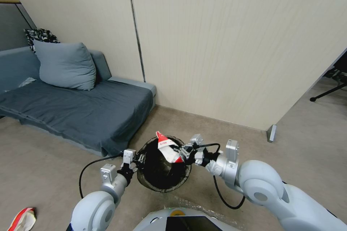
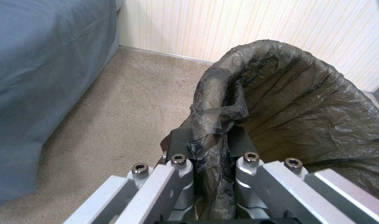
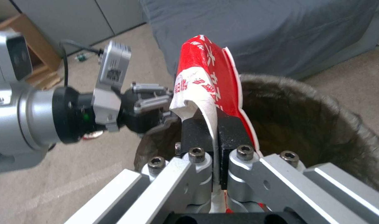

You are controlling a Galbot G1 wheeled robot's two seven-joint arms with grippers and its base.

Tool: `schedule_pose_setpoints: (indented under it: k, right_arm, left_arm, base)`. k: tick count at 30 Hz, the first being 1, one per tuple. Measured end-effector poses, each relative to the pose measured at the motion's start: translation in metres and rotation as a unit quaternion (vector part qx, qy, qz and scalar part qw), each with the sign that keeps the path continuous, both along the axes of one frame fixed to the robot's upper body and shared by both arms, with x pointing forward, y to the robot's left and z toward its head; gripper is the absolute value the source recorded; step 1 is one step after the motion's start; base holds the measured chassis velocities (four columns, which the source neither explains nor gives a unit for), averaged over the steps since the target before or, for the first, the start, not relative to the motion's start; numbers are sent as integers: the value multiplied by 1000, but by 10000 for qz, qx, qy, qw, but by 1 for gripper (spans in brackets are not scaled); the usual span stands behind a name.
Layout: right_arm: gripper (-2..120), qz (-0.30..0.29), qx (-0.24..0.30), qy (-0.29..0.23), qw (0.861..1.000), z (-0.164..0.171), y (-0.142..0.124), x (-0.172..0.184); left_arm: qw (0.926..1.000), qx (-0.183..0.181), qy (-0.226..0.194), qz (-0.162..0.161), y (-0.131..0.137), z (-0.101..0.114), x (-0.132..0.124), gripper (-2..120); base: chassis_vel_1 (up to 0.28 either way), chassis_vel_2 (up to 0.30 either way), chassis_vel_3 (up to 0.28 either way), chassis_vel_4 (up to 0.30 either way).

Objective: Pick up the trash bin, then pick up the garbage from the floor and place it into the trash bin.

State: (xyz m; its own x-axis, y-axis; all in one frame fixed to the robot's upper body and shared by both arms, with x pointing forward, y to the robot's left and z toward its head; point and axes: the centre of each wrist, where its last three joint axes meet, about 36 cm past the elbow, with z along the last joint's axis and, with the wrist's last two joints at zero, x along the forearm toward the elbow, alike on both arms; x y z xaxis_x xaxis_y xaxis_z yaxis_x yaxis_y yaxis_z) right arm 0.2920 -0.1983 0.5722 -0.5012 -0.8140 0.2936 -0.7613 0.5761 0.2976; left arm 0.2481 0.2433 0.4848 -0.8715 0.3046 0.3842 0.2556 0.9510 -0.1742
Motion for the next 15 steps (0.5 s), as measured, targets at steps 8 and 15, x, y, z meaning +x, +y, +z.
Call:
schedule_pose_setpoints:
  k: [8, 15]
  right_arm:
    - [18, 186, -218, 28, 9996, -6, 8, -4]
    - [42, 188, -337, 16, 9993, -9, 10, -7]
  left_arm:
    - [10000, -12, -10, 10, 1, 1, 1, 7]
    - [10000, -33, -20, 34, 1, 2, 2, 7]
  base:
    - [0, 0, 0, 0]
    - [0, 0, 0, 0]
